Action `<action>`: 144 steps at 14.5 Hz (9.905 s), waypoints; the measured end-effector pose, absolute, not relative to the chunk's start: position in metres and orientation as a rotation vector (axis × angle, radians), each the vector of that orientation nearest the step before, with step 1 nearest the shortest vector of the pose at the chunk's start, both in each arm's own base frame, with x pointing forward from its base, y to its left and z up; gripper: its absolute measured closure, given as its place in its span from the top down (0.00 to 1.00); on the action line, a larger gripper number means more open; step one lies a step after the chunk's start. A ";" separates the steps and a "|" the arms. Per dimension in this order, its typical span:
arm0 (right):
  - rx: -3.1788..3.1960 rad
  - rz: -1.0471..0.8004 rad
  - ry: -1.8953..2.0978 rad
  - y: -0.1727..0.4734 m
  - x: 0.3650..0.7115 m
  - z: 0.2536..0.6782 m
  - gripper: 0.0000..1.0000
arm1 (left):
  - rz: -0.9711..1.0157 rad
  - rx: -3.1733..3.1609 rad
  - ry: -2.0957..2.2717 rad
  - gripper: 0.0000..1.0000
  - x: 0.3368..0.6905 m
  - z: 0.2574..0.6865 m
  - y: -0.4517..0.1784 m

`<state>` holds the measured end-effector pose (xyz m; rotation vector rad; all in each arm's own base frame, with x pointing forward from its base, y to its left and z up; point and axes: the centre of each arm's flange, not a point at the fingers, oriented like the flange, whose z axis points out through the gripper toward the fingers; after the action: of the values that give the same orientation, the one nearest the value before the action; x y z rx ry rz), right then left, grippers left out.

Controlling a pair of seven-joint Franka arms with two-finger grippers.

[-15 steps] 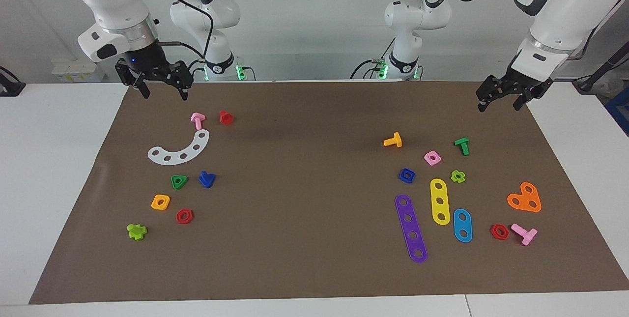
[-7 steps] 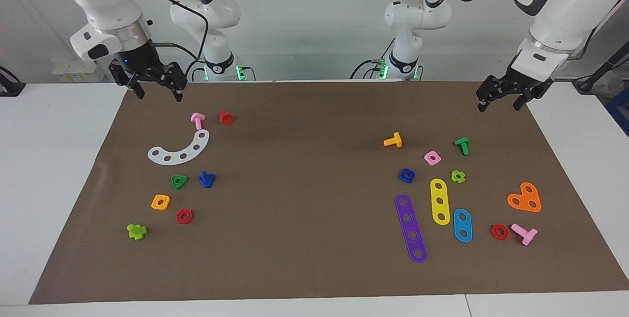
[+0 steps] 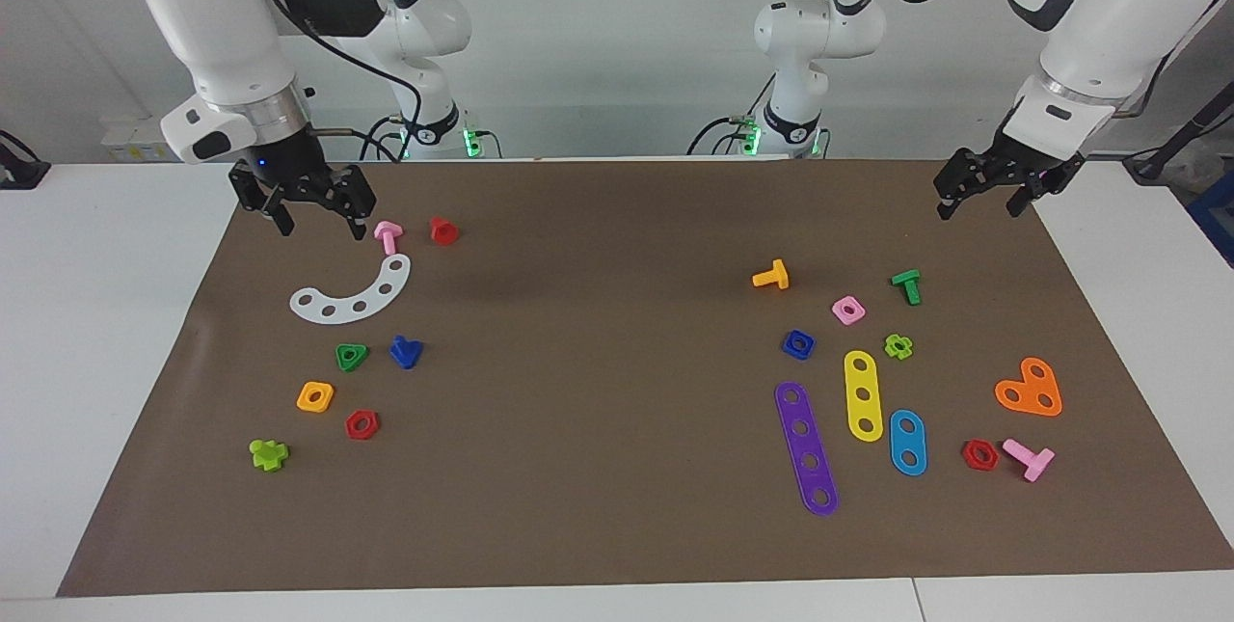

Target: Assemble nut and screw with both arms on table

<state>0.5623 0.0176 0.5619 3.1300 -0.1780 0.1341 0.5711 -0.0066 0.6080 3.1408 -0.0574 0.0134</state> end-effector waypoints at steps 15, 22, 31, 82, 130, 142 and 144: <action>3.135 0.185 -0.114 0.042 0.601 0.387 1.00 | 0.013 3.141 -0.057 1.00 0.571 0.608 -0.007; 3.136 0.190 -0.073 0.041 0.582 0.326 1.00 | 0.013 3.141 -0.058 1.00 0.571 0.608 -0.007; 3.128 0.169 0.129 0.042 0.570 0.322 0.53 | 0.013 3.141 -0.058 1.00 0.571 0.608 -0.007; 3.119 0.292 -0.309 0.095 0.561 0.546 1.00 | -0.082 2.864 -1.154 0.79 0.583 0.290 -0.150; 3.132 0.083 -0.028 0.035 0.549 0.607 1.00 | -0.050 3.002 -0.108 0.46 0.480 0.311 -0.446; 3.134 0.088 -0.034 0.036 0.549 0.607 1.00 | -0.061 3.007 0.013 1.00 0.538 0.373 -0.412; 3.134 0.088 -0.034 0.036 0.549 0.607 1.00 | -0.067 3.002 0.143 1.00 0.586 0.415 -0.349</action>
<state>0.5490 0.0355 0.6073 3.1336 -0.0340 0.0878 0.5863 -0.3494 0.4153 3.0019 0.1435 -0.0668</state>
